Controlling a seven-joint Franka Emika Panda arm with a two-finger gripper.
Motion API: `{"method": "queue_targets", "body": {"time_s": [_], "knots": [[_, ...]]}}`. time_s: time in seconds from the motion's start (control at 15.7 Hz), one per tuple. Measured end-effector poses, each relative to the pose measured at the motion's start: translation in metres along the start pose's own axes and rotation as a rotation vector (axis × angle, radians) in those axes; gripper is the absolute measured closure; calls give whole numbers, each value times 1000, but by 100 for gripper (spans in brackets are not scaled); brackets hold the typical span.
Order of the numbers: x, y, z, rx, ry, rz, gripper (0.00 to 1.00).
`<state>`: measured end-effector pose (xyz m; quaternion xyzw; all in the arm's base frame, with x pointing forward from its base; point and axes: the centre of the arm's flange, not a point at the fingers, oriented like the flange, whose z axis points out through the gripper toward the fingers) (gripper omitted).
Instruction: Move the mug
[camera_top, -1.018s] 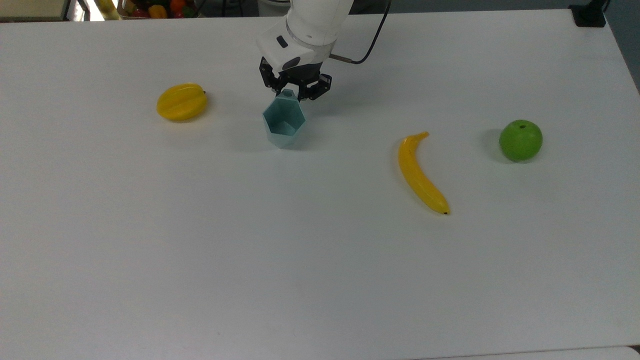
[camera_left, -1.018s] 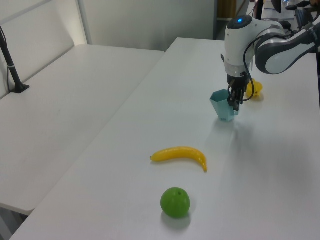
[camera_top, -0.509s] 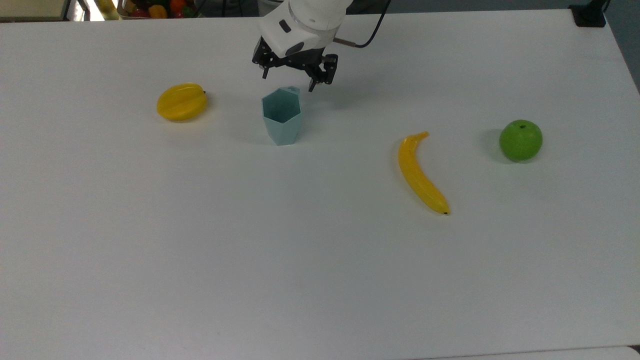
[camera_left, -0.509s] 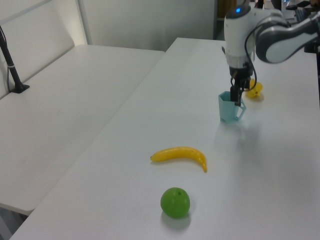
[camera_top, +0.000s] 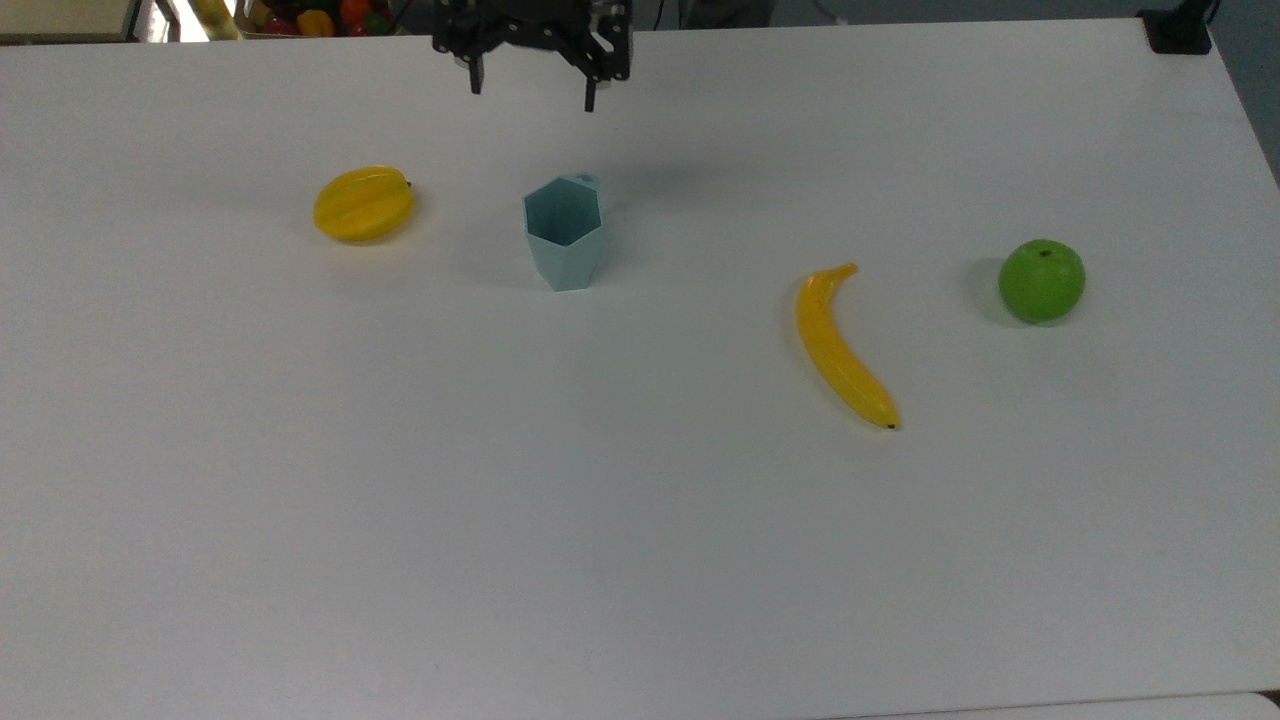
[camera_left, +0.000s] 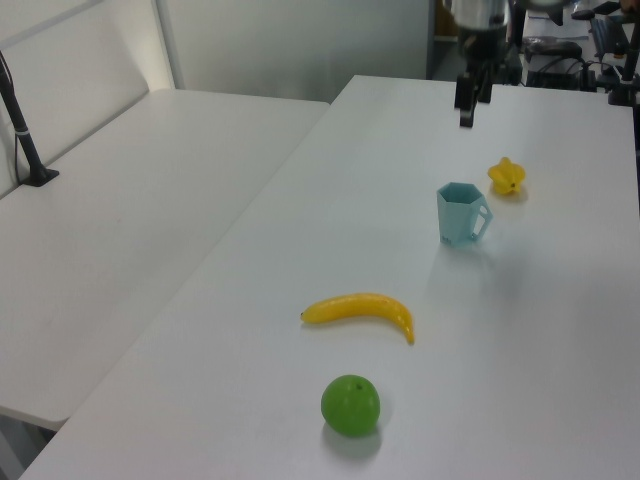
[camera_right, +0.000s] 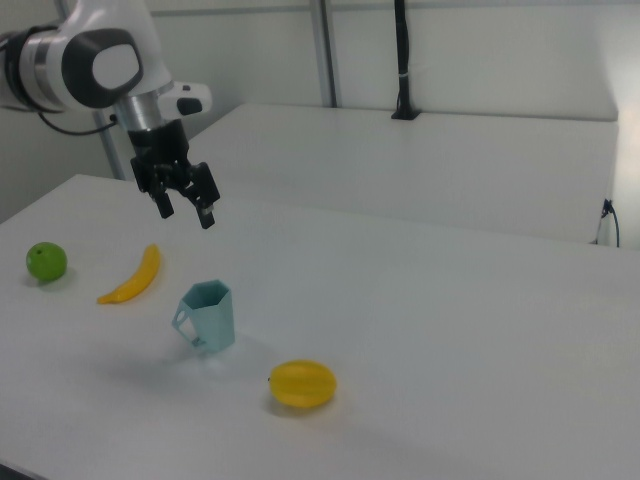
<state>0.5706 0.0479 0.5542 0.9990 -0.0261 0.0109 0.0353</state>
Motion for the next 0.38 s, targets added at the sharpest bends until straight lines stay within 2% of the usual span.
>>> {"method": "queue_targets", "body": {"time_s": [0.13,0.38], "knots": [[-2,26,-22,50,-1,0,0],[-7,47,-44,60,-5,14,0]]}}
